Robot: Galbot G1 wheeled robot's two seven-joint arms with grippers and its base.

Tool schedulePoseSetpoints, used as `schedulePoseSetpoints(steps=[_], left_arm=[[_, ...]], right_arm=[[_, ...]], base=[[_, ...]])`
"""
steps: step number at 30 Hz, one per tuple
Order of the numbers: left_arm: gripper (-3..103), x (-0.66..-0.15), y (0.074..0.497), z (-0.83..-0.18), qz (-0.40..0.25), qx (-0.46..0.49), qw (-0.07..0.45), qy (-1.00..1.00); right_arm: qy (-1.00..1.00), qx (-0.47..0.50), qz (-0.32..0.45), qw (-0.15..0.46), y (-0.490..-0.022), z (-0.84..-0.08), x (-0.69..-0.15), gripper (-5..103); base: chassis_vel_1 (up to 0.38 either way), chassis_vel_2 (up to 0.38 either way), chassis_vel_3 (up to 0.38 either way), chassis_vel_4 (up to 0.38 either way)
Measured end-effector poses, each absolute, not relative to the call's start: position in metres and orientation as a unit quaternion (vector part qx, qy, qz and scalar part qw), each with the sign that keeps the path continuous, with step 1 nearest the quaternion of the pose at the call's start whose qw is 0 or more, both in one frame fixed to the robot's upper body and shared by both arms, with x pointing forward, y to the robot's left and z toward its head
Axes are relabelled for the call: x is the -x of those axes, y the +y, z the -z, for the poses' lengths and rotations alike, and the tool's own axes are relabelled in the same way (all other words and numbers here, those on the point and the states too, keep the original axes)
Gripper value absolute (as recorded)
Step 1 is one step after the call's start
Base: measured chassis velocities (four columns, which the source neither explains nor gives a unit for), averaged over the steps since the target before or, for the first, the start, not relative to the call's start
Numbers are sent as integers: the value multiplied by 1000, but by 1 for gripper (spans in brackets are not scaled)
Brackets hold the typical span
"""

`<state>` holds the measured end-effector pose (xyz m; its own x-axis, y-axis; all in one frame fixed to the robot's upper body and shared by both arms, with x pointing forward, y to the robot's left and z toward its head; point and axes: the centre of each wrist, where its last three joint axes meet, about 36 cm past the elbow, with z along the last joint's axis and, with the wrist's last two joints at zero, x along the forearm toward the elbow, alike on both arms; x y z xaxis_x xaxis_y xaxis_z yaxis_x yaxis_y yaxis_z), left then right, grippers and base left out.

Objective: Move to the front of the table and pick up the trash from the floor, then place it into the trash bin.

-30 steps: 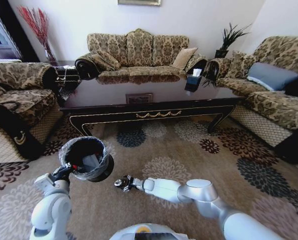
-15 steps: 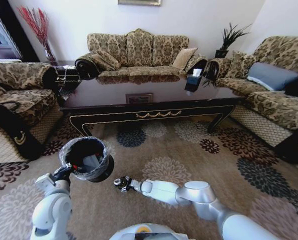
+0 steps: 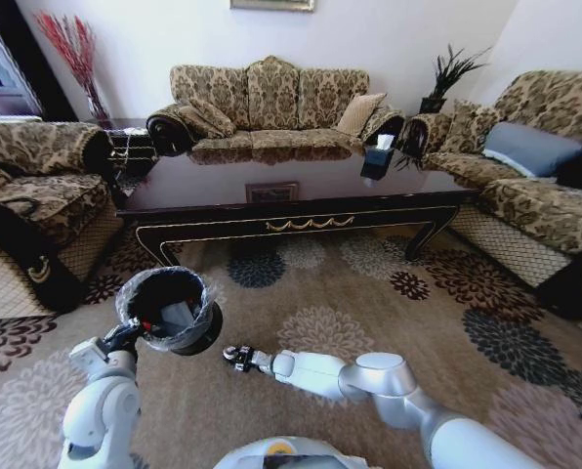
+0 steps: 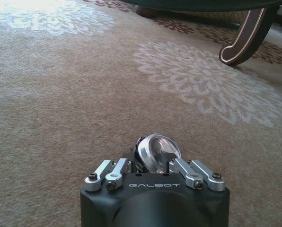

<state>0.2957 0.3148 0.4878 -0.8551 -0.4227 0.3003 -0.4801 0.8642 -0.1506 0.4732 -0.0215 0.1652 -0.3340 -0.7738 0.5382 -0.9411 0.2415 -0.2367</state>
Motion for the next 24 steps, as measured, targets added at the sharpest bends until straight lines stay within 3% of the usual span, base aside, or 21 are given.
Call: schedulePoseSetpoints(steps=[14,15,18,24], left_arm=[[3,-296,315,-486,-112,-236,132,-956],[3,-297,315,-485,-112,-236,132,-956],[3,-299,316,-484,-112,-237,133,-956],[3,-302,317,-483,-112,-236,134,-956]], right_arm=[[-775,-551,-271,150,-38,-173,-485,30],[-776,-550,-272,148,-44,-177,-489,24],[-776,-550,-272,143,-54,-182,-493,17],[-777,-547,-276,141,-75,-186,-497,16]], base=[[0,0,0,0],[0,0,0,0],[0,0,0,0],[0,0,0,0]])
